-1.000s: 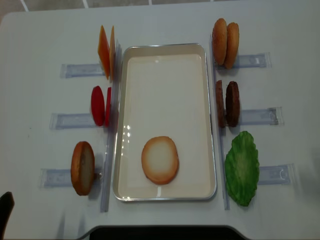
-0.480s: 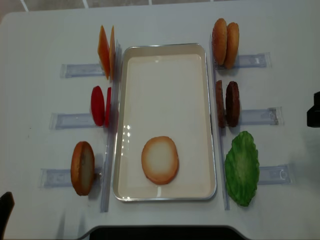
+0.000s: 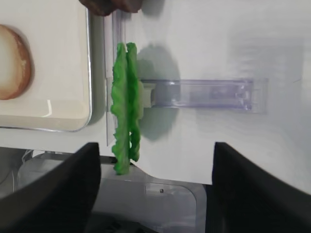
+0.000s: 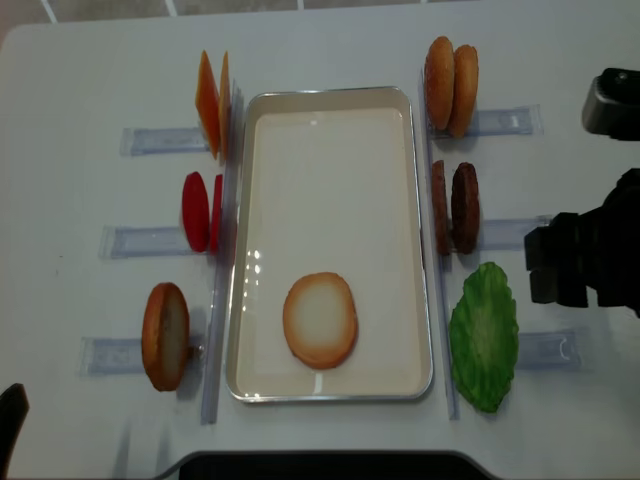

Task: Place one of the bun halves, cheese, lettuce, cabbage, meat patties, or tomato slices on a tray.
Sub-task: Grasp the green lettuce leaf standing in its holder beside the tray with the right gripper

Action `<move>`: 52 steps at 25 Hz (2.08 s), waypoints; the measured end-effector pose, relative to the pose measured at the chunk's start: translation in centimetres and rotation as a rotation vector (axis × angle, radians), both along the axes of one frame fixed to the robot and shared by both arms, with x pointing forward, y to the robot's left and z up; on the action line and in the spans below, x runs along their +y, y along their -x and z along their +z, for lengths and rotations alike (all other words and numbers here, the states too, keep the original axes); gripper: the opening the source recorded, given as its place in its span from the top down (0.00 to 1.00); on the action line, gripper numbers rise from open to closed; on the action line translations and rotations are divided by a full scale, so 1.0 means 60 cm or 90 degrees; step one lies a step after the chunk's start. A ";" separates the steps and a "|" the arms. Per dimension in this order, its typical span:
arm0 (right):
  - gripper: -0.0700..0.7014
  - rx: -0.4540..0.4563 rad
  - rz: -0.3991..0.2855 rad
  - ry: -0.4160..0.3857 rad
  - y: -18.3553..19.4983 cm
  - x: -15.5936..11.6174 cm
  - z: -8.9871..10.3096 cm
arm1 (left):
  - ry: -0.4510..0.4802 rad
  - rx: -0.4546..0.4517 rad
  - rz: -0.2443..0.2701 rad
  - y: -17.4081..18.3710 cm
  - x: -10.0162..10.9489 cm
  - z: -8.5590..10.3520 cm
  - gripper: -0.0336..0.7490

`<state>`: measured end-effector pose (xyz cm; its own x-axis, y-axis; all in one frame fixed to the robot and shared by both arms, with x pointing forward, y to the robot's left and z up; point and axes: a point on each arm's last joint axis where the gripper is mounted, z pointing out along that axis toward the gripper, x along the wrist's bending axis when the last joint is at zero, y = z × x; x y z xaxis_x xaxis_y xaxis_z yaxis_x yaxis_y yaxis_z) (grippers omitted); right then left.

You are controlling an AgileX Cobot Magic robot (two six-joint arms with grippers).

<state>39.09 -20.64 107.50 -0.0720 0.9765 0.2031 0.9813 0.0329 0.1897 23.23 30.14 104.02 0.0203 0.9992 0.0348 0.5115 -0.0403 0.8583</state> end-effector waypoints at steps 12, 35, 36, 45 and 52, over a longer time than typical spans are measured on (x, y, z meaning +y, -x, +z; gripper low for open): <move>0.31 0.010 -0.012 0.024 -0.044 0.038 -0.043 | 0.000 0.000 0.000 0.000 0.000 0.000 0.44; 0.31 0.048 -0.024 0.006 -0.040 0.045 -0.067 | 0.000 0.000 0.000 0.000 0.000 0.000 0.44; 0.31 0.060 -0.024 0.013 -0.039 0.045 -0.077 | 0.000 0.000 0.000 0.000 0.000 0.000 0.44; 0.31 0.066 -0.035 -0.005 -0.042 0.050 -0.090 | 0.000 0.000 0.000 0.000 0.000 0.000 0.44; 0.31 0.071 -0.040 -0.016 -0.041 0.053 -0.090 | 0.000 0.000 0.000 0.000 0.000 0.000 0.44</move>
<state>41.55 -17.48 102.12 0.0139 0.9730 0.2305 0.9963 -0.0331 0.0799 23.23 30.14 104.02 0.0203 0.9992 0.0348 0.5115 -0.0403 0.8583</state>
